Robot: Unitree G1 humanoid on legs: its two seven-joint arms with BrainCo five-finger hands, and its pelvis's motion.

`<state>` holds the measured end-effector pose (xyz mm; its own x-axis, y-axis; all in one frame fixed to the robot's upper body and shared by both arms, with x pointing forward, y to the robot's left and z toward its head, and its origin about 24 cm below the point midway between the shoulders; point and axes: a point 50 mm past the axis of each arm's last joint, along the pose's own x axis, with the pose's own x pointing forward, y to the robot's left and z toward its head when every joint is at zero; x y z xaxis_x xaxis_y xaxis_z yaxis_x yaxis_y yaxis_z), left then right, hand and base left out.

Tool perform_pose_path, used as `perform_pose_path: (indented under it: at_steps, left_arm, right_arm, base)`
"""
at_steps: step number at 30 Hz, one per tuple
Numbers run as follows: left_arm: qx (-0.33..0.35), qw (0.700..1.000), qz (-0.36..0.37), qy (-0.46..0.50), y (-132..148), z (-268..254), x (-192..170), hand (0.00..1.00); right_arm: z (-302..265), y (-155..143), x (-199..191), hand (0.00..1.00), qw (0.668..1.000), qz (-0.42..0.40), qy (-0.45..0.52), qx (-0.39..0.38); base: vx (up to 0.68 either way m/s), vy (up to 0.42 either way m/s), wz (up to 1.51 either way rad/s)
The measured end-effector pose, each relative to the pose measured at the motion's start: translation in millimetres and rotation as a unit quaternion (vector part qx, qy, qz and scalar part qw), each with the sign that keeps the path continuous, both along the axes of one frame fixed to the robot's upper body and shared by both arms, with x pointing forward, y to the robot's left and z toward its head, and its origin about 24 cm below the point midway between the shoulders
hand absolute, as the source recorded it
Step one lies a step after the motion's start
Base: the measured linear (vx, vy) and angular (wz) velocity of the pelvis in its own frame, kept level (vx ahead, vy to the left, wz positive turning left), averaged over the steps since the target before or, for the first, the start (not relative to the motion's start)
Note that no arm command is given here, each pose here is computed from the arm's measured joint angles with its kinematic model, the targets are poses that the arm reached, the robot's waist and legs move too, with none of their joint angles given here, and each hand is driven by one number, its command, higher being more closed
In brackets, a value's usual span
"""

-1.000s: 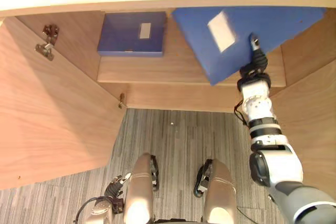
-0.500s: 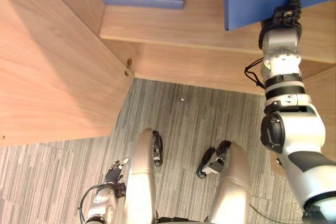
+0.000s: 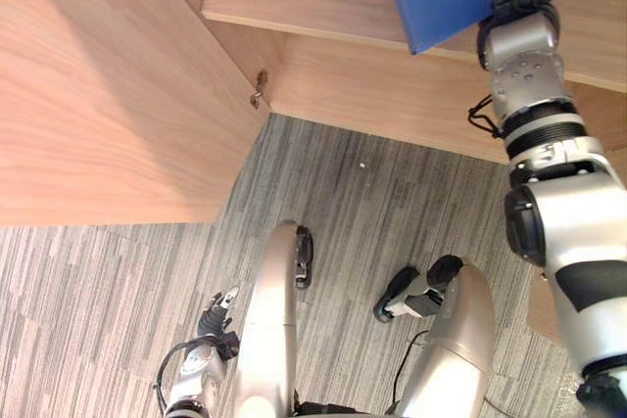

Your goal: Walk over to the cabinet, pick up the folder, carry it to the office cabinet, place the folder inside the office cabinet, then close the office cabinet door

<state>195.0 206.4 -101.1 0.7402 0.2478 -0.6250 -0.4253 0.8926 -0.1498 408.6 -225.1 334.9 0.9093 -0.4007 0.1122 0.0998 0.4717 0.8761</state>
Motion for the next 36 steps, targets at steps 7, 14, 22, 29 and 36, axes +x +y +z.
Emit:
perform_pose_path:
  at_steps: [7, 14, 22, 29, 36]
  left_arm:
    - [-0.001, 1.000, 0.004, -0.006, 0.7, 2.2, 1.3, 0.00]
    - [-0.002, 1.000, 0.017, -0.007, 6.0, 3.4, -0.1, 0.00]
    - [-0.018, 0.999, 0.030, -0.005, 7.5, 1.8, -9.8, 0.00]
    - [-0.027, 0.999, 0.029, 0.011, 14.4, -3.9, -24.1, 0.00]
    - [-0.031, 0.999, 0.011, -0.005, 15.2, 1.4, -21.9, 0.00]
  right_arm:
    - [19.5, -32.6, -15.8, 1.00, 0.993, -0.030, -0.068, 0.091]
    - [32.2, -57.3, -31.7, 0.00, 0.974, -0.055, -0.132, 0.177]
    - [42.9, -80.9, -46.7, 0.00, 0.966, -0.078, -0.159, 0.186]
    - [58.0, -86.1, -54.0, 0.00, 0.985, -0.082, -0.148, 0.030]
    - [41.9, -63.9, -33.7, 0.00, 0.984, -0.042, -0.054, -0.164]
  base:
    - [-0.01, -0.038, 0.07]
    - [0.00, -0.057, 0.06]
    - [0.02, -0.064, 0.02]
    - [-0.01, -0.025, -0.03]
    - [0.00, -0.004, 0.00]
